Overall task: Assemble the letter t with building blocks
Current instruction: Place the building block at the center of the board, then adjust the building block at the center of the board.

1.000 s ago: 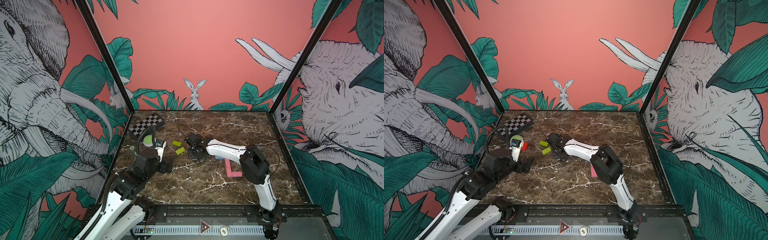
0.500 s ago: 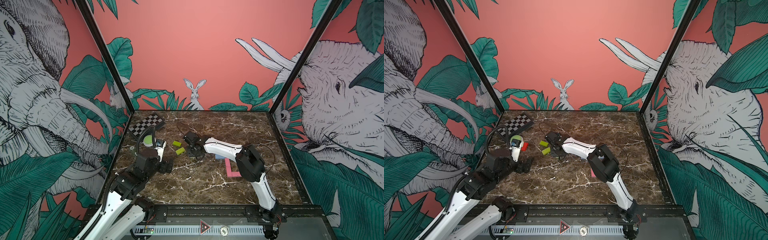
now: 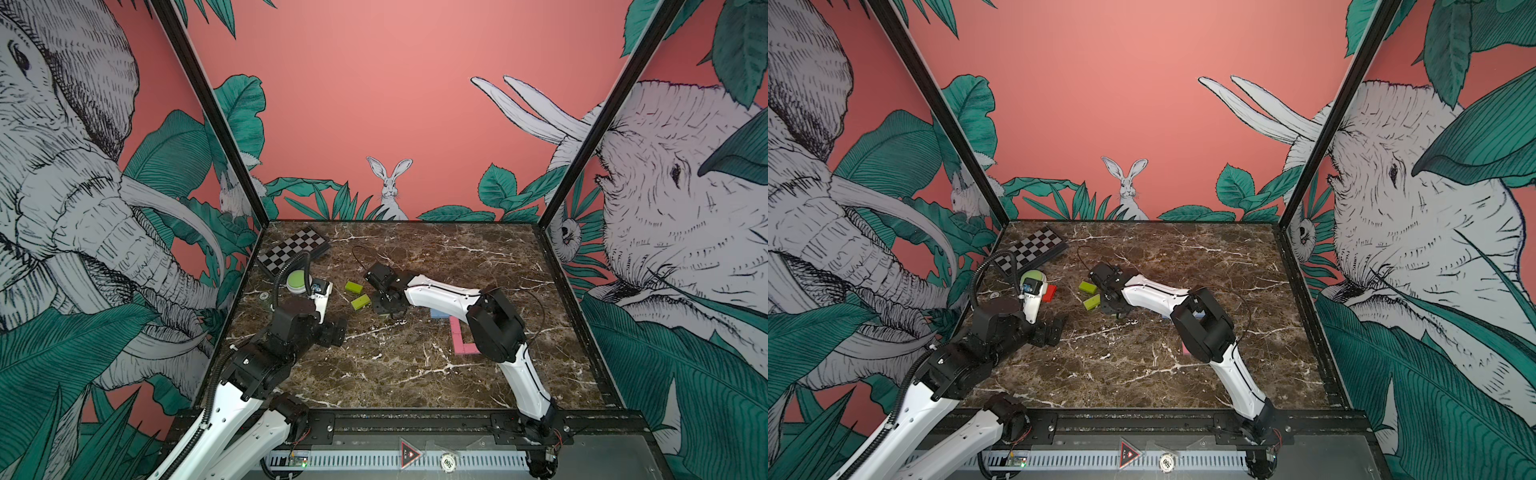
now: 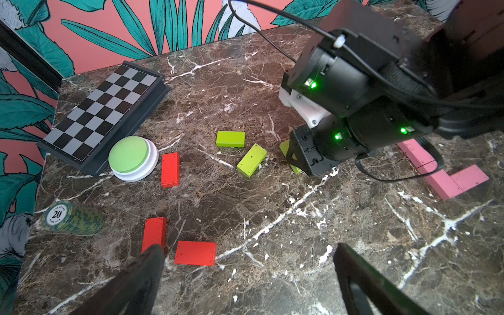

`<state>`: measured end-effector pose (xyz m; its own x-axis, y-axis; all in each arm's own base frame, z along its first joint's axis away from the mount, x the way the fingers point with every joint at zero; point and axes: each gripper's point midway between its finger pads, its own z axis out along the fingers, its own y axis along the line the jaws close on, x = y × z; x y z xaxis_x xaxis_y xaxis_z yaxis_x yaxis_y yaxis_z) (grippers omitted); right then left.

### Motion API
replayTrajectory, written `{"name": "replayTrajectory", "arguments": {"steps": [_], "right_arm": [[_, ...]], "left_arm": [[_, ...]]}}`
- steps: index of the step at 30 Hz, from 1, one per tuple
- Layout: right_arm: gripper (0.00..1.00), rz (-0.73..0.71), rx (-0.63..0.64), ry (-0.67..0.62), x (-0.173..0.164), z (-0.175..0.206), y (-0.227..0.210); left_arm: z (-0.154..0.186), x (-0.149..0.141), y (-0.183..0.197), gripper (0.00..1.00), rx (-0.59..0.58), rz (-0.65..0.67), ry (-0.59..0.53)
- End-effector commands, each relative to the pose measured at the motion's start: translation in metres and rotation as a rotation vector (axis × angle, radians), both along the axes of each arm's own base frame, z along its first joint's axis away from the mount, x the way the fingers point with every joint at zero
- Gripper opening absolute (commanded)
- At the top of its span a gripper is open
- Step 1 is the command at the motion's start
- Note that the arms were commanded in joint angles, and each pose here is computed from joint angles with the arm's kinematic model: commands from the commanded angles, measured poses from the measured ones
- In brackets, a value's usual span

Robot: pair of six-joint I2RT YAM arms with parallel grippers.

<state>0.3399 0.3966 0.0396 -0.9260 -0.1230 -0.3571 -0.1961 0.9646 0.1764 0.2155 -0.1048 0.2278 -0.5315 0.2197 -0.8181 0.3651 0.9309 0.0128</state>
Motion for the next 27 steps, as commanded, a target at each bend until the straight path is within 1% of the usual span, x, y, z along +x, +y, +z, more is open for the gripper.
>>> {"name": "replayTrajectory", "arguments": {"steps": [1,9,14,21,27], "right_arm": [[0.30,-0.023,-0.013,0.008,0.002,-0.008,-0.002],[0.34,-0.028,-0.010,0.020,0.001,-0.013,-0.002],[0.43,-0.035,-0.011,0.022,0.001,-0.015,-0.003],[0.50,-0.038,0.040,0.012,0.003,-0.002,0.003],[0.50,-0.037,0.115,0.027,0.002,0.008,0.012]], "left_arm": [[0.007,-0.002,-0.001,0.99,-0.005,-0.014,-0.012],[0.007,-0.003,-0.001,0.99,-0.006,-0.016,-0.012],[0.007,-0.003,-0.002,0.99,-0.005,-0.018,-0.009],[0.006,-0.003,-0.002,0.99,-0.005,-0.020,-0.006],[0.006,-0.002,-0.002,0.99,-0.003,-0.018,-0.007]]}}
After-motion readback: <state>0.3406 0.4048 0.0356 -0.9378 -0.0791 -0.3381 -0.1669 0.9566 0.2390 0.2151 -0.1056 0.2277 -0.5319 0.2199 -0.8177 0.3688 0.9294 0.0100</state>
